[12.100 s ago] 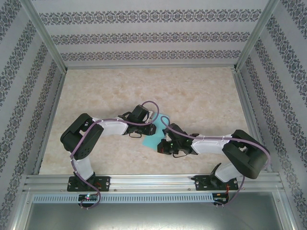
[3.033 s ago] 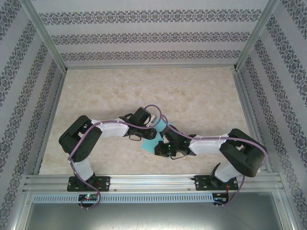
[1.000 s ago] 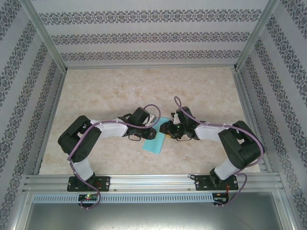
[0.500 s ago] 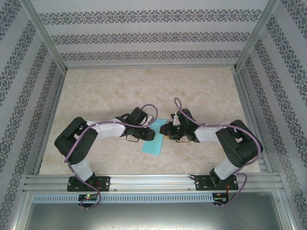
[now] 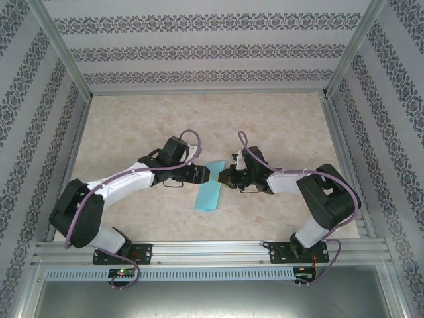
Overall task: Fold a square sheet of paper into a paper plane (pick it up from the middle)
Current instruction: Fold the triangle a second time at the center of the table.
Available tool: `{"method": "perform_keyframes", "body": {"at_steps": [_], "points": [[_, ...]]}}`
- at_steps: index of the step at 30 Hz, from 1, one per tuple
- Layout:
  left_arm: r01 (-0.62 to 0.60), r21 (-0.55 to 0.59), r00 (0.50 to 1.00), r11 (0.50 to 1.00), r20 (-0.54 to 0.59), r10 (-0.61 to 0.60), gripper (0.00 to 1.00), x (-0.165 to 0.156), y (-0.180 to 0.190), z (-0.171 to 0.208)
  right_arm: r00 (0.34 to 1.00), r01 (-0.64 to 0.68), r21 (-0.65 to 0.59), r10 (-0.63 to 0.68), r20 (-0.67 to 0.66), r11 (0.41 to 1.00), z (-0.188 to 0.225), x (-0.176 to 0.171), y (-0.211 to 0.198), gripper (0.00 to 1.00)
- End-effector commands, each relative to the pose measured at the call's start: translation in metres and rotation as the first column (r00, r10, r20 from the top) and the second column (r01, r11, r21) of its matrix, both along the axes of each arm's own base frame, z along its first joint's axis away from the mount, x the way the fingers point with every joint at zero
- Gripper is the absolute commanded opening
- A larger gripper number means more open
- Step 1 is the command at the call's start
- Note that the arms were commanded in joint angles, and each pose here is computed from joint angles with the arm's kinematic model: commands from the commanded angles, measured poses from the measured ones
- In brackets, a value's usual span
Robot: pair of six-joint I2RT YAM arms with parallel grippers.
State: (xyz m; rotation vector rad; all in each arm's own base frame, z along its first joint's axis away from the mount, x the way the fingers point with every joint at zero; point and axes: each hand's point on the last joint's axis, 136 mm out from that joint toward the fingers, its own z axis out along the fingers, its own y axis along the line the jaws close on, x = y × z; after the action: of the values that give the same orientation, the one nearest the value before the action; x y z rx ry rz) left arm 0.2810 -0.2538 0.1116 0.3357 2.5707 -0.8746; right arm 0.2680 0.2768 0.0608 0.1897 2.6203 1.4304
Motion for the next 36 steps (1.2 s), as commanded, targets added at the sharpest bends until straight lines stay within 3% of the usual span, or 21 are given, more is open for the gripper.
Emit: {"method": "perform_keyframes", "body": {"at_steps": [1, 8, 17, 29, 36], "points": [[-0.07, 0.074, 0.997, 0.995, -0.025, 0.072, 0.7, -0.008, 0.032, 0.0, 0.996, -0.078, 0.087, 0.074, 0.039, 0.993, 0.032, 0.003, 0.023, 0.04], [-0.164, 0.035, 0.986, 0.986, -0.039, 0.165, 0.73, -0.019, 0.053, 0.011, 0.987, -0.154, 0.169, 0.144, 0.07, 0.974, 0.067, 0.01, 0.053, 0.02], [-0.22, -0.042, 0.969, 0.975, -0.124, 0.213, 0.77, -0.036, 0.053, -0.012, 0.986, -0.164, 0.095, 0.162, 0.026, 0.982, 0.023, 0.027, 0.05, 0.02], [-0.269, -0.098, 0.95, 0.958, -0.19, 0.247, 0.77, -0.035, 0.045, -0.035, 0.99, -0.136, 0.044, 0.137, -0.017, 0.99, -0.016, 0.033, 0.028, 0.03], [-0.273, -0.1, 0.945, 0.957, -0.213, 0.247, 0.77, -0.038, 0.036, -0.046, 0.993, -0.096, 0.107, 0.102, -0.053, 0.99, -0.016, 0.031, 0.021, 0.03]]}}
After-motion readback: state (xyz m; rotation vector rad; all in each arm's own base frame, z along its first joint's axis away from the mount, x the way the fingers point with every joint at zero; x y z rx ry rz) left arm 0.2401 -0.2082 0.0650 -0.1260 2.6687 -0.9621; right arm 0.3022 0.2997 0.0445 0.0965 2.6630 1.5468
